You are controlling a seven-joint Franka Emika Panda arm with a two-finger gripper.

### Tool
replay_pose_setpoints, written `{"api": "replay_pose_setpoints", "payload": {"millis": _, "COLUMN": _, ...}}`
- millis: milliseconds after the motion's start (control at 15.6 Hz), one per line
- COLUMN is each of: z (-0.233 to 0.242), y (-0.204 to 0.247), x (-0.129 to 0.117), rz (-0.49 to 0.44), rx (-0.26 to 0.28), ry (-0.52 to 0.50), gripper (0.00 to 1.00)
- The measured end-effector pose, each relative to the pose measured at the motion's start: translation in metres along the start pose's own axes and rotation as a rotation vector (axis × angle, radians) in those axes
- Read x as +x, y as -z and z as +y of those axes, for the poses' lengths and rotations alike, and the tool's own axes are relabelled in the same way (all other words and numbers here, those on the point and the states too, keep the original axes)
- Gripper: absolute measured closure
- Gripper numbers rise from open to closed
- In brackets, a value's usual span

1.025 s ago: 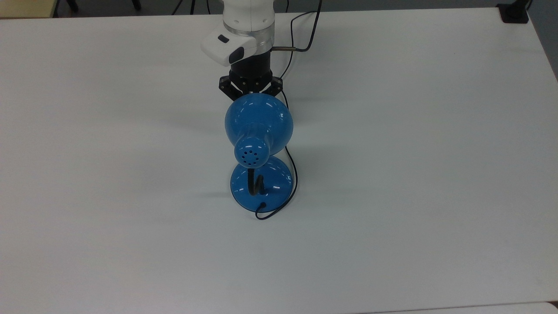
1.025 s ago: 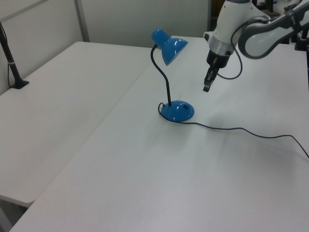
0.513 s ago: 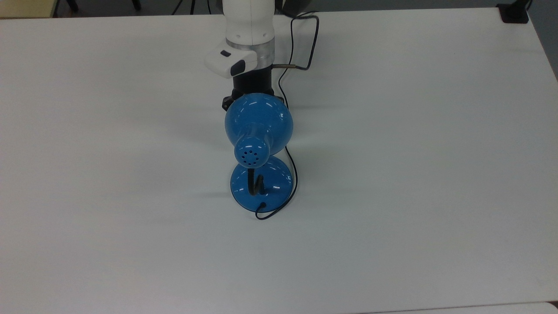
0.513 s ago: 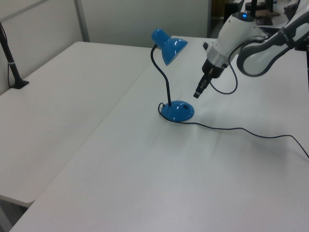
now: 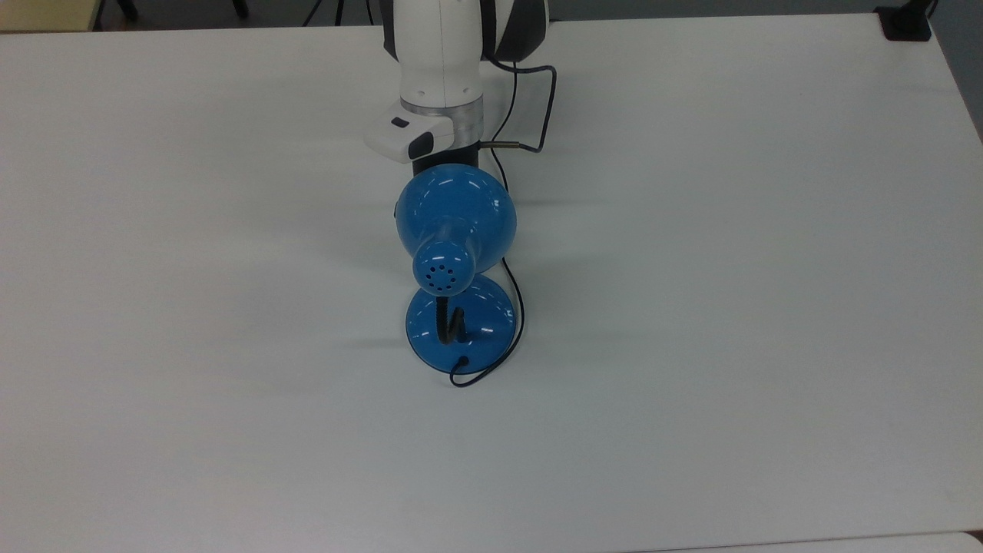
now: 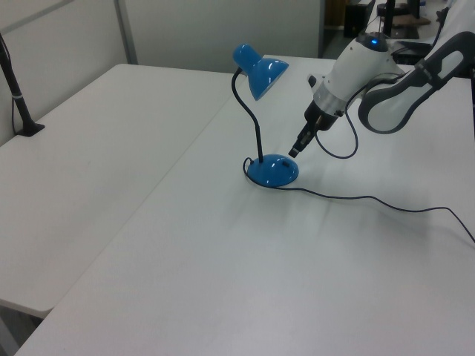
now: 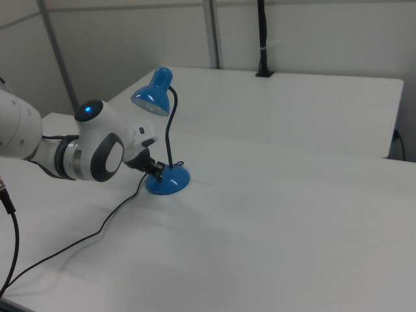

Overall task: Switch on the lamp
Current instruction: 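Position the gripper fingertips over the switch on the lamp base, then press down on the lamp base switch with the gripper fingertips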

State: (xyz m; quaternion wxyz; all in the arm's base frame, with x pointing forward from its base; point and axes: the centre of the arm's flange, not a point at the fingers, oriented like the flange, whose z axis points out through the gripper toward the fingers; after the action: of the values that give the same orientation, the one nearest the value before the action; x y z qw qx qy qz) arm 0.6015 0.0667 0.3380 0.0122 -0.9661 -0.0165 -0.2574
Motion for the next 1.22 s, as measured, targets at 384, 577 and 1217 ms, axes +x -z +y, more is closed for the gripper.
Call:
{"api": "replay_pose_setpoints", "payload": {"millis": 384, "z": -0.002, "y": -0.006, "x": 0.005, "rz": 0.010, "rx": 0.000, "ry": 0.009, "gripper": 0.99}}
{"api": "replay_pose_setpoints", "payload": {"millis": 577, "z": -0.002, "y": -0.007, "x": 0.006, "rz": 0.032, "rx": 0.004, "ry": 0.010, "gripper": 0.99}}
{"api": "replay_pose_setpoints", "payload": {"millis": 1217, "z": -0.004, "y": -0.018, "x": 0.009, "rz": 0.039, "rx": 0.006, "ry": 0.018, "gripper": 0.99}}
